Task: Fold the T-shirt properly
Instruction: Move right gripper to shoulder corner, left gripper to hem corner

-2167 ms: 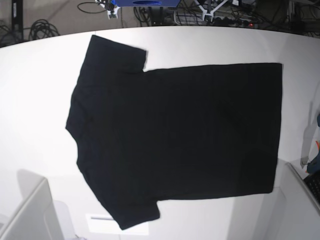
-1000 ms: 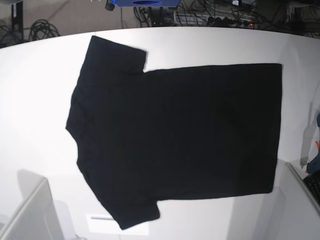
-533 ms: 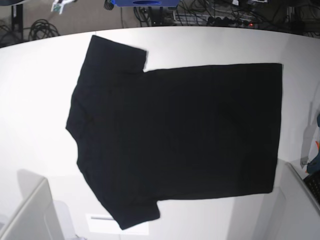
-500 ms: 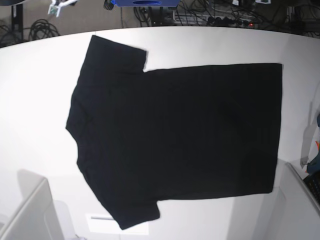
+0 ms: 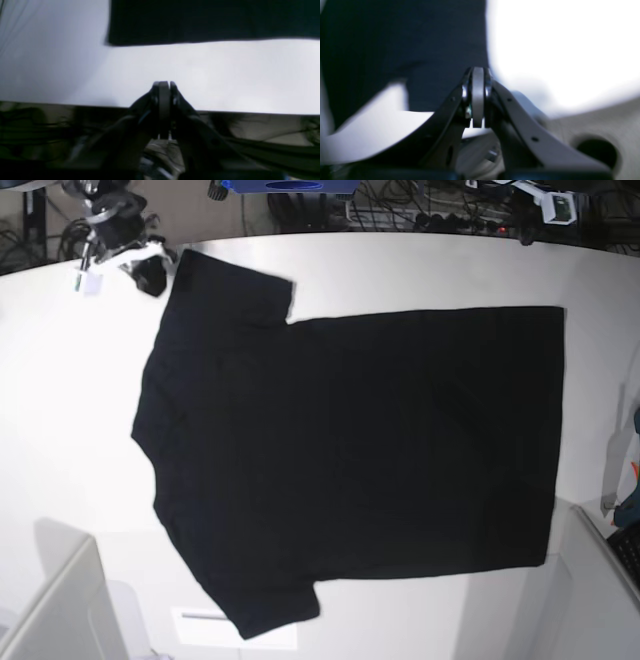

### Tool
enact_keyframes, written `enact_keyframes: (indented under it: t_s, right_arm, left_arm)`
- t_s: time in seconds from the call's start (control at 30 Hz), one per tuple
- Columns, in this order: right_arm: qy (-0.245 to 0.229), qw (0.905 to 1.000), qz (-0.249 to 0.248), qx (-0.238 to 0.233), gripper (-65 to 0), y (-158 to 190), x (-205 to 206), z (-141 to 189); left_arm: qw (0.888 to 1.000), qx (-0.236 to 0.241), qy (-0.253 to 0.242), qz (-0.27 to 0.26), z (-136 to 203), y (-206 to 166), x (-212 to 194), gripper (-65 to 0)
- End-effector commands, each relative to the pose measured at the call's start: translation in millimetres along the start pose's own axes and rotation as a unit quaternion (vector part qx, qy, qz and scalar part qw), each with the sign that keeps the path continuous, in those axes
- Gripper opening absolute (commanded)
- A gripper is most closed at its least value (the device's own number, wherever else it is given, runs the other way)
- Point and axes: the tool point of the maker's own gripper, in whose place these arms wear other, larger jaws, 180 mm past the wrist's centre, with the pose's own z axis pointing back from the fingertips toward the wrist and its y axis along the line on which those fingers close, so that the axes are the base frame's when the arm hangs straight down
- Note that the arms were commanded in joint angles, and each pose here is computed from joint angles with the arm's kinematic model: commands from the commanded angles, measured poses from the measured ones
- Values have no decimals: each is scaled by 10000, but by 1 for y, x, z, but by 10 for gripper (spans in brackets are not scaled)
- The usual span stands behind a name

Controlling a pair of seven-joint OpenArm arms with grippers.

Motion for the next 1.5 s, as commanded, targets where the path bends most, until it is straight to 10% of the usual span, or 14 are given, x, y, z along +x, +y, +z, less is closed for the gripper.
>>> enact_keyframes:
  t_s: [0.0, 0.13, 0.33, 0.53, 1.07, 1.2, 1.33, 1.47]
  right_arm:
    - [-177, 9997, 54, 174, -605, 6, 16, 0]
    - [8, 9993, -113, 358, -326, 8, 30, -12]
    - [345, 9975, -571, 240, -311, -18, 27, -37]
    - [669, 9929, -966, 185, -309, -33, 5, -52]
    - [1194, 9880, -885, 411, -317, -26, -27, -64]
    - [1233, 9871, -943, 391, -375, -29, -31, -65]
    - [1239, 9869, -935, 436, -650, -26, -29, -68]
    - [1230, 9870, -929, 458, -650, -25, -27, -70]
  left_arm:
    - [9999, 16, -128, -70, 3, 4, 8, -650]
    - [9999, 150, -11, -63, -3, 12, 8, -650]
    - [9954, 572, -20, 768, -13, 37, 14, -342]
    - [9793, -26, -54, 2022, -26, 50, 27, -336]
    - [9783, -6, 282, 2052, -29, 102, 22, -334]
    - [9776, -80, 256, 2087, -34, 98, 22, -334]
    - [9751, -67, 148, 2212, -41, 99, 25, -334]
    - [9690, -44, 85, 2468, -55, 102, 21, -334]
